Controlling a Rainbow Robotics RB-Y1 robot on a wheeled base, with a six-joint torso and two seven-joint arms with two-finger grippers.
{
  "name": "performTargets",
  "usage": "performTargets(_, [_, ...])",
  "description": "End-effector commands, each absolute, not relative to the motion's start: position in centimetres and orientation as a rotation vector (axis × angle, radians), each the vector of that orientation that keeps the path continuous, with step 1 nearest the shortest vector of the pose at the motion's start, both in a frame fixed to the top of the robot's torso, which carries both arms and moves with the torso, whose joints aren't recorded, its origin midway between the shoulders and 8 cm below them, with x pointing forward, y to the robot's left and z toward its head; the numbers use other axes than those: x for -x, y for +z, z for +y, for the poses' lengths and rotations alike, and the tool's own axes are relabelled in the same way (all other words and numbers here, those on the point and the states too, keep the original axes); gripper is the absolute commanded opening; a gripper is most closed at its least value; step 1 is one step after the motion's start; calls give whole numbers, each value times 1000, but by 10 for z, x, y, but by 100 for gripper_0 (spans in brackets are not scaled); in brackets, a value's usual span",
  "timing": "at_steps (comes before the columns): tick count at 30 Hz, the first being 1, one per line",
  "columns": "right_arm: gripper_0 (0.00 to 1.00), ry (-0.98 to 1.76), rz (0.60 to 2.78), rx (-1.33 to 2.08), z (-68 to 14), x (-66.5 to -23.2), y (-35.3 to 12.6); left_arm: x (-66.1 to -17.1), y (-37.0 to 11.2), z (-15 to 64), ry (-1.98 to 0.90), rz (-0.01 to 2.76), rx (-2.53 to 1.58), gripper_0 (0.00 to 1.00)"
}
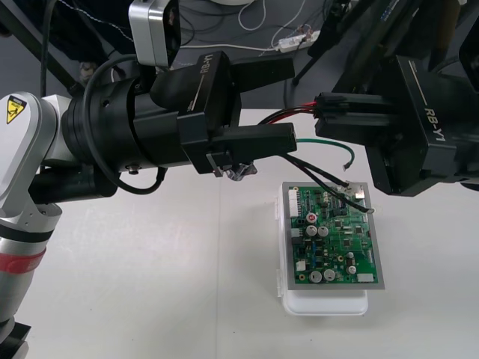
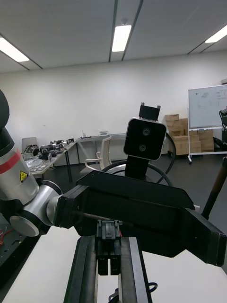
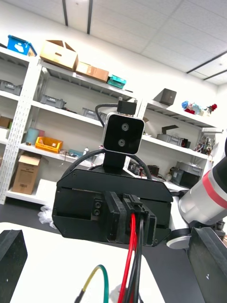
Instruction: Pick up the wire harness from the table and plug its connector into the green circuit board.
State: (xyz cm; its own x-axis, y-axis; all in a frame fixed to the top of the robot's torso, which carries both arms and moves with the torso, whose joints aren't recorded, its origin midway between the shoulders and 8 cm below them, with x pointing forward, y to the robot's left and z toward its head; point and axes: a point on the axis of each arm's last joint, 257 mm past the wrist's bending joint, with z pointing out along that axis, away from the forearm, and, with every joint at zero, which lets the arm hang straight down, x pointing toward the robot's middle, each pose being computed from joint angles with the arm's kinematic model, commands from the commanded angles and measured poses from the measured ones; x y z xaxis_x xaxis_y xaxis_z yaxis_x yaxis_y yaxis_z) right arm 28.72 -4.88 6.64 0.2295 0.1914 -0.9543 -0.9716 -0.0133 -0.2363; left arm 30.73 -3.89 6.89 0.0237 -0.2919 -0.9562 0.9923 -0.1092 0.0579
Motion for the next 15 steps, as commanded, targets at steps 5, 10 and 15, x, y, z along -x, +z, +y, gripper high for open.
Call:
performTargets(5, [0,1119,827,1226,-42,-273,65,-297,93,-52,-1313,778,-1098,100])
performTargets(10, [0,1113,848,1247,-44,-273,60,-295,94,-54,-1312,774,-1106,100])
performTargets(15, [0,1114,871,1263,-46,-273,56,-294,99,-55,-1306,761,-1122,100])
